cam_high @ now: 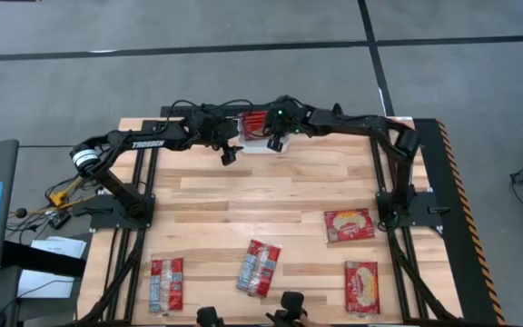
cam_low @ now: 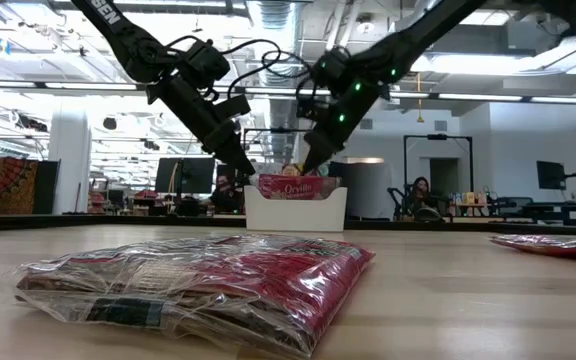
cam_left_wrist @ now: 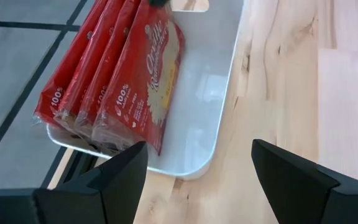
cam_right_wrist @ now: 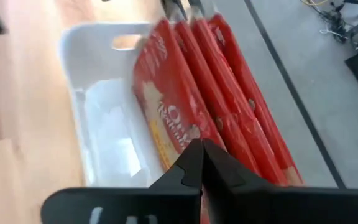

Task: Sort popcorn bags into baskets
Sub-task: Put the red popcorn bag into the white bin

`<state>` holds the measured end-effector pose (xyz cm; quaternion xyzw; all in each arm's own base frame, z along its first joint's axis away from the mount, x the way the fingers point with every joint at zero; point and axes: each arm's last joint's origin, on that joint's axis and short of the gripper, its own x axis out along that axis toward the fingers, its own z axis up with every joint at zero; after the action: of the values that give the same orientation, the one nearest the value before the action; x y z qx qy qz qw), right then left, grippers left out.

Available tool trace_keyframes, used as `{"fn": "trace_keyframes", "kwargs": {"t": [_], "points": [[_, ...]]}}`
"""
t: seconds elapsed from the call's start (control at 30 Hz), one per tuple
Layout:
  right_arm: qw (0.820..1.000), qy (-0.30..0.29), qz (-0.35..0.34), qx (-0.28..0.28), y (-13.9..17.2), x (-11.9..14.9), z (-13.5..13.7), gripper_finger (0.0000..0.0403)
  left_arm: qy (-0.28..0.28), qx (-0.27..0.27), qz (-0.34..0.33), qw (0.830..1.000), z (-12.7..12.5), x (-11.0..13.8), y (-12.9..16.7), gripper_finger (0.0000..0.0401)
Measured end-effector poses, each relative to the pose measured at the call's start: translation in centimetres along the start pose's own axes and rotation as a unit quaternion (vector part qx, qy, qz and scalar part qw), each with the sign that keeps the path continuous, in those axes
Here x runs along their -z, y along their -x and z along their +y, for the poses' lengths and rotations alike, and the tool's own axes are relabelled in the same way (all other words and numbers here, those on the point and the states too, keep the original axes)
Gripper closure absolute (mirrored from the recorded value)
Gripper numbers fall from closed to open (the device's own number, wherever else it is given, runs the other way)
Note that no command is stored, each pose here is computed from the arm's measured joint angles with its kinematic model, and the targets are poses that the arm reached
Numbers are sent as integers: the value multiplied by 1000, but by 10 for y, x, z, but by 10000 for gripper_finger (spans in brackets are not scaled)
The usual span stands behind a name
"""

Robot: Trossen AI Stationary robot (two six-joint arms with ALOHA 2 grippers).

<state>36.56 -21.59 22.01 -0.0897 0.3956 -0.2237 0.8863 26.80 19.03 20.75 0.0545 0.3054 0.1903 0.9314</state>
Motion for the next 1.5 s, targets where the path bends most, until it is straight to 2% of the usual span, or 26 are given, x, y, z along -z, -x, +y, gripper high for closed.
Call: {"fn": "trace_keyframes", "kwargs": {"t": [0.17,0.3,0.43,0.53,0.67,0.8,0.97,1.03,1.23,1.5], "points": [[1000,2,-27,-3,34,-17,3,365,-3,-4,4,1000,-4,-9,21,122],[998,-3,-63,-8,61,-30,6,351,22,10,31,999,-13,-13,47,122],[994,-34,-99,-36,89,-40,13,337,59,48,74,994,-36,-10,64,122],[990,-88,-89,-64,99,-31,30,333,95,85,95,987,-63,4,69,122],[985,-108,-81,-108,103,-9,70,333,126,140,158,969,-105,30,84,122],[978,-105,-106,-144,110,8,107,333,168,154,220,949,-135,45,110,122],[969,-112,-146,-167,117,15,131,333,225,196,303,905,-172,56,145,122],[966,-115,-164,-165,117,13,136,333,215,215,321,897,-190,59,156,122],[960,-114,-208,-146,117,5,139,333,121,263,368,883,-247,82,187,122],[949,-124,-248,-152,124,-2,142,333,106,193,424,878,-286,119,198,122]]}}
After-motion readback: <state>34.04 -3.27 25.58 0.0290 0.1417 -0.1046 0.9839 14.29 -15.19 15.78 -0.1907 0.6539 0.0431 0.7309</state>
